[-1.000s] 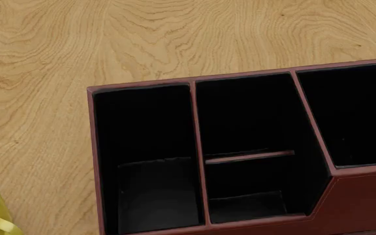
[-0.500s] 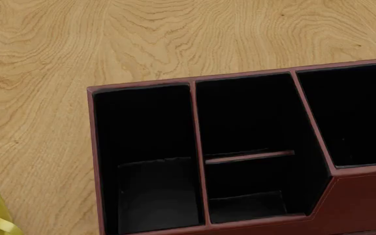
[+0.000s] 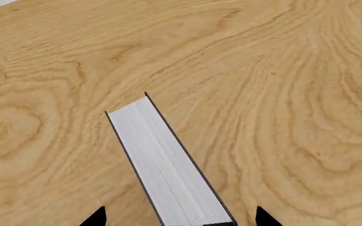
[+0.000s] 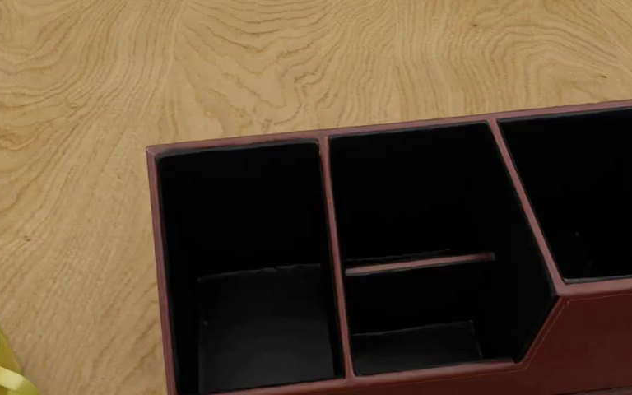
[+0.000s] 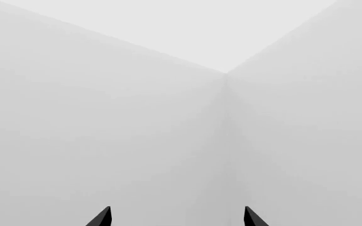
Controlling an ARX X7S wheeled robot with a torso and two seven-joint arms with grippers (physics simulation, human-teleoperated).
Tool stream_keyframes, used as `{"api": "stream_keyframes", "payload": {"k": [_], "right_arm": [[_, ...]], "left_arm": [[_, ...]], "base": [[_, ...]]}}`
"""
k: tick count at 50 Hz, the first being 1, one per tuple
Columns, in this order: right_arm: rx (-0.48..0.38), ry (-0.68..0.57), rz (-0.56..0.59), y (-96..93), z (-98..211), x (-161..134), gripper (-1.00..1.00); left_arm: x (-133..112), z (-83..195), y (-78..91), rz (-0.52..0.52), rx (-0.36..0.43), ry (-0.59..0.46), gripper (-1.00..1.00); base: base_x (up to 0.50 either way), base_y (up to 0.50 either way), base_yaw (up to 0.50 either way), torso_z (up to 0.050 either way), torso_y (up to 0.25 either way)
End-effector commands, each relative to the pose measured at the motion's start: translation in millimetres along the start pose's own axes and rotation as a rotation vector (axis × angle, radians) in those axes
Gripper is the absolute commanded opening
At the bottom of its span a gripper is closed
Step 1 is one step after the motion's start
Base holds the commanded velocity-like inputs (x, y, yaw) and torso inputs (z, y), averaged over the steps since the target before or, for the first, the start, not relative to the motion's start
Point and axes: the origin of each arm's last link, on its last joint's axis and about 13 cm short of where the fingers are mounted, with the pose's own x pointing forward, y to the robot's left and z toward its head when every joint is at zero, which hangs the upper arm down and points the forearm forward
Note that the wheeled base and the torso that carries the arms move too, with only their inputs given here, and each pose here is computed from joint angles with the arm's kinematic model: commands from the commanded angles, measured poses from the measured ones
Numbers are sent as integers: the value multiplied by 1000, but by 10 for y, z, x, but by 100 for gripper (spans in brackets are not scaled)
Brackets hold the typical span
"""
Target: Pick up the book and place it in the back compartment of the caddy.
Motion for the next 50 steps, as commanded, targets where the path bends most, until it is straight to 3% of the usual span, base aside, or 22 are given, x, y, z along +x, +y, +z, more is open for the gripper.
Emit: {"api": "stream_keyframes", "payload": {"k": [1, 22, 23, 41, 50], "right_arm": [[1, 0, 0, -2, -6, 0, 100], [-3, 2, 1, 7, -25, -1, 100], [-3, 1, 1, 8, -24, 0, 100], [-3, 1, -1, -8, -15, -12, 100], [-3, 1, -3, -16, -11, -17, 100]], "left_arm": [[51, -74, -21, 0, 19, 13, 100], [88, -136, -41, 0, 31, 23, 100], [87, -134, -40, 0, 31, 23, -100], [57, -75, -34, -5, 23, 6, -100], [-27, 85, -15, -24, 5, -44, -100]], "base": [[0, 0, 0, 0, 0], [0, 0, 0, 0, 0], [0, 0, 0, 0, 0], [0, 0, 0, 0, 0], [0, 0, 0, 0, 0]]}}
